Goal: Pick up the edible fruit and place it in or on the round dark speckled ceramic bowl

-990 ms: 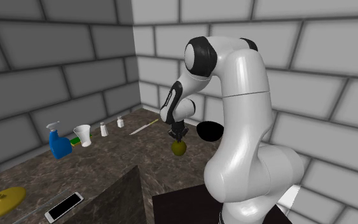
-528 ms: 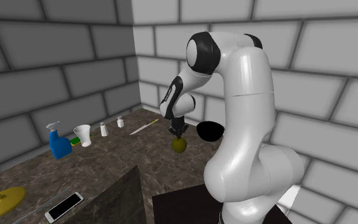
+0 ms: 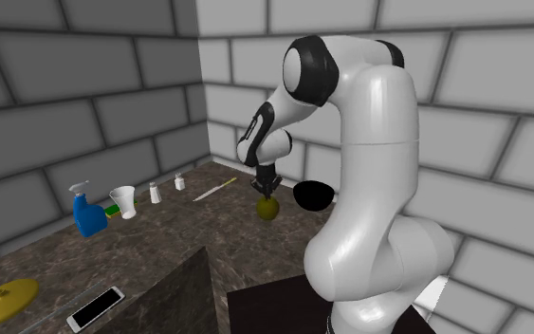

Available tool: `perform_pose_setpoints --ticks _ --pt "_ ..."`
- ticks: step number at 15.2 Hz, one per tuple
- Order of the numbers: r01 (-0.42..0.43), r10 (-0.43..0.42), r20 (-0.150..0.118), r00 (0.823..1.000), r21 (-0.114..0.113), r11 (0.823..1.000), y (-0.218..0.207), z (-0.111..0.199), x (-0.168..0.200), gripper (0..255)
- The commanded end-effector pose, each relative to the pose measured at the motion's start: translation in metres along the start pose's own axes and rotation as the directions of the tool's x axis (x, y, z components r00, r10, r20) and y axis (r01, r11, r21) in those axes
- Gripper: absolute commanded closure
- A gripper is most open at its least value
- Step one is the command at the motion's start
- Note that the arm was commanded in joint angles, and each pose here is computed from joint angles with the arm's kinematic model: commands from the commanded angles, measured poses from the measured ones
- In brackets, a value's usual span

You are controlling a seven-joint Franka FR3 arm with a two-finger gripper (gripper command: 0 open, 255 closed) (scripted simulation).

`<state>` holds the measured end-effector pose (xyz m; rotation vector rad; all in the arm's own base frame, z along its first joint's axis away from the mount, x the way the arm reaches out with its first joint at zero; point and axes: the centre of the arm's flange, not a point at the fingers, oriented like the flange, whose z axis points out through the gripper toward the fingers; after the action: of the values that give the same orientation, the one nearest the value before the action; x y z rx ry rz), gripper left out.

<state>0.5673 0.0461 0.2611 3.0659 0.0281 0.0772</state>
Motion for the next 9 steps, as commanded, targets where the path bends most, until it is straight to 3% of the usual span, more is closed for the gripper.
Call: perform_pose_setpoints --ticks 1,9 --pt "0.000 0.000 0.000 1.000 0.000 1.000 -0.001 -0.011 0.002 255" --pt "0.000 0.000 0.000 1.000 0.000 1.000 0.002 -0.053 0.004 255"
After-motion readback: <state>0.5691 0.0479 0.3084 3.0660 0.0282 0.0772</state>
